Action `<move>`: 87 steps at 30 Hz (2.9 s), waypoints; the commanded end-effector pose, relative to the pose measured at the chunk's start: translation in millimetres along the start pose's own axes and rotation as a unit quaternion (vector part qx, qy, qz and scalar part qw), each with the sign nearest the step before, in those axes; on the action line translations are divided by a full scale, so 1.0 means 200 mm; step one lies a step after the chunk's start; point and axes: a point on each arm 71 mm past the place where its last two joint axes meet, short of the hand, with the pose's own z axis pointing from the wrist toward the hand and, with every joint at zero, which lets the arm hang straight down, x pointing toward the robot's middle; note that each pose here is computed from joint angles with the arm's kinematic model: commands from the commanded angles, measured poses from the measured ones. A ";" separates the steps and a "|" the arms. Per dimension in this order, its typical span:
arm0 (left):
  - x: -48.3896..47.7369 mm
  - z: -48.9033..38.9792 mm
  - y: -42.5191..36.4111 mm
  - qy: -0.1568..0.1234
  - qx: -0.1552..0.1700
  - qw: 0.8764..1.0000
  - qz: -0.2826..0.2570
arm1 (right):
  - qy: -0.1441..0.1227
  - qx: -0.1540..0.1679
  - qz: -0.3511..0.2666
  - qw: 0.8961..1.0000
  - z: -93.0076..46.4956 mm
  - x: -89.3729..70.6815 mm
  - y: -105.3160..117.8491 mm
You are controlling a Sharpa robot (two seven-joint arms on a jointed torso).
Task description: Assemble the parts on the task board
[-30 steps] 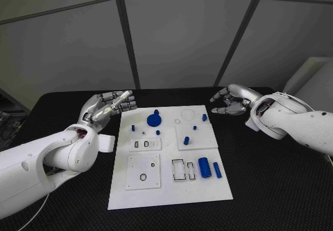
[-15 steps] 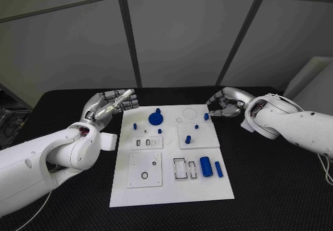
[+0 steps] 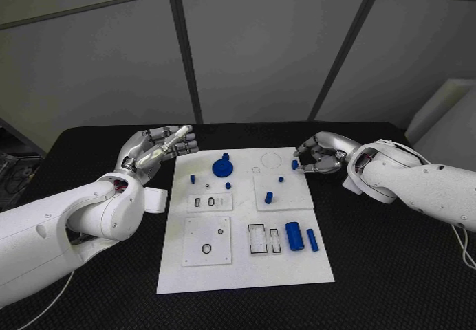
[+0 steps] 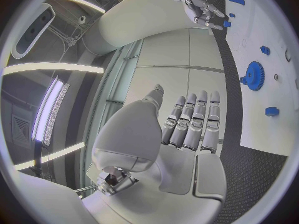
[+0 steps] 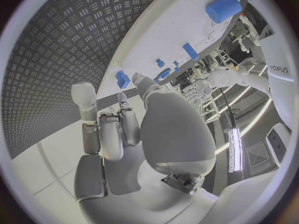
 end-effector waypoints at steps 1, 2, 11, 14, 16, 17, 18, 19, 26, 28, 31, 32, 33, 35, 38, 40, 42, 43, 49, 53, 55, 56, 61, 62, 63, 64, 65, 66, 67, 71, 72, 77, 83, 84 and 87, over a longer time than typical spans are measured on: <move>0.003 0.003 -0.006 0.004 0.004 1.000 0.000 | 0.006 -0.001 -0.009 1.000 0.01 0.02 0.00; 0.004 0.003 -0.006 0.004 0.004 1.000 0.000 | 0.005 -0.001 -0.010 1.000 0.01 0.02 0.00; 0.009 0.008 -0.003 0.005 0.004 1.000 -0.001 | 0.003 0.002 -0.010 1.000 0.04 0.05 -0.01; 0.010 0.008 -0.002 0.005 0.004 1.000 -0.001 | 0.003 0.004 -0.011 1.000 0.05 0.05 -0.01; 0.009 0.009 -0.002 0.005 0.004 1.000 -0.001 | 0.002 0.005 -0.011 1.000 0.05 0.05 -0.01; 0.009 0.009 -0.002 0.005 0.004 1.000 -0.001 | 0.001 0.005 -0.011 1.000 0.05 0.05 -0.01; 0.009 0.009 -0.002 0.005 0.004 1.000 -0.001 | 0.001 0.006 -0.011 1.000 0.05 0.05 -0.01; 0.008 0.009 -0.002 0.005 0.003 1.000 -0.001 | 0.000 0.006 -0.011 1.000 0.05 0.05 -0.01; 0.005 0.009 -0.001 0.004 0.003 1.000 -0.001 | -0.004 0.010 -0.012 1.000 0.06 0.05 -0.02; 0.004 0.009 -0.001 0.004 0.003 1.000 -0.001 | -0.004 0.011 -0.013 1.000 0.06 0.05 -0.02; 0.003 0.009 0.000 0.003 0.002 1.000 -0.001 | -0.004 0.010 -0.019 1.000 0.06 0.05 -0.02; 0.002 0.009 0.000 0.003 0.001 1.000 0.000 | -0.004 0.010 -0.020 1.000 0.06 0.05 -0.02; 0.001 0.009 0.001 0.003 0.001 1.000 0.000 | -0.004 0.010 -0.021 1.000 0.06 0.05 -0.02; 0.000 0.009 0.001 0.002 0.001 1.000 0.000 | -0.004 0.010 -0.022 1.000 0.06 0.05 -0.02; -0.001 0.009 0.001 0.002 0.000 1.000 0.000 | -0.004 0.010 -0.024 1.000 0.06 0.05 -0.02; -0.001 0.009 0.002 0.002 0.000 1.000 0.000 | -0.005 0.009 -0.024 1.000 0.06 0.05 -0.02; -0.001 0.009 0.002 0.002 0.000 1.000 0.000 | -0.004 0.009 -0.024 1.000 0.06 0.05 -0.02; -0.001 0.009 0.002 0.002 0.000 1.000 0.000 | -0.004 0.009 -0.024 1.000 0.06 0.05 -0.02; -0.004 0.008 0.002 0.001 0.000 1.000 0.001 | -0.003 0.012 -0.024 1.000 0.06 0.05 -0.02; -0.005 0.007 0.000 -0.001 0.001 1.000 0.000 | 0.001 0.018 -0.024 1.000 0.06 0.06 -0.02; -0.005 0.007 0.000 -0.002 0.001 1.000 0.000 | 0.002 0.020 -0.024 1.000 0.06 0.06 -0.02; -0.005 0.007 -0.001 -0.002 0.001 1.000 -0.001 | 0.002 0.020 -0.024 1.000 0.07 0.06 -0.02; -0.006 0.006 -0.002 -0.004 0.002 1.000 0.000 | -0.007 0.019 -0.023 1.000 0.07 0.05 -0.02; -0.006 0.005 -0.003 -0.004 0.003 1.000 0.000 | -0.009 0.018 -0.023 1.000 0.07 0.05 -0.01; -0.007 0.005 -0.003 -0.005 0.003 1.000 0.000 | -0.012 0.017 -0.023 1.000 0.07 0.05 -0.01; -0.008 0.005 -0.003 -0.006 0.003 1.000 0.000 | -0.015 0.015 -0.022 1.000 0.07 0.05 -0.01; -0.010 0.005 -0.003 -0.007 0.003 1.000 0.000 | -0.017 0.013 -0.022 1.000 0.07 0.05 0.00; -0.012 0.004 -0.003 -0.007 0.003 1.000 0.000 | -0.020 0.011 -0.020 1.000 0.07 0.05 0.00; -0.013 0.004 -0.003 -0.008 0.002 1.000 0.000 | -0.022 0.009 -0.019 1.000 0.07 0.05 0.01; -0.014 0.003 -0.003 -0.008 0.002 1.000 0.000 | -0.029 0.008 -0.011 0.999 0.07 0.05 0.03; -0.014 0.003 -0.003 -0.008 0.002 1.000 0.000 | -0.031 0.010 -0.009 0.999 0.07 0.05 0.03; -0.016 0.001 -0.004 -0.007 0.001 1.000 -0.001 | -0.038 0.021 -0.004 0.999 0.06 0.04 0.03; -0.021 -0.002 -0.005 -0.007 -0.001 1.000 0.000 | -0.041 0.031 0.003 0.999 0.04 0.04 0.07; -0.021 -0.002 -0.006 -0.007 -0.001 1.000 0.000 | -0.040 0.031 0.005 0.999 0.04 0.05 0.08; -0.022 -0.003 -0.005 -0.007 -0.001 1.000 -0.001 | -0.036 0.025 0.010 0.999 0.04 0.06 0.14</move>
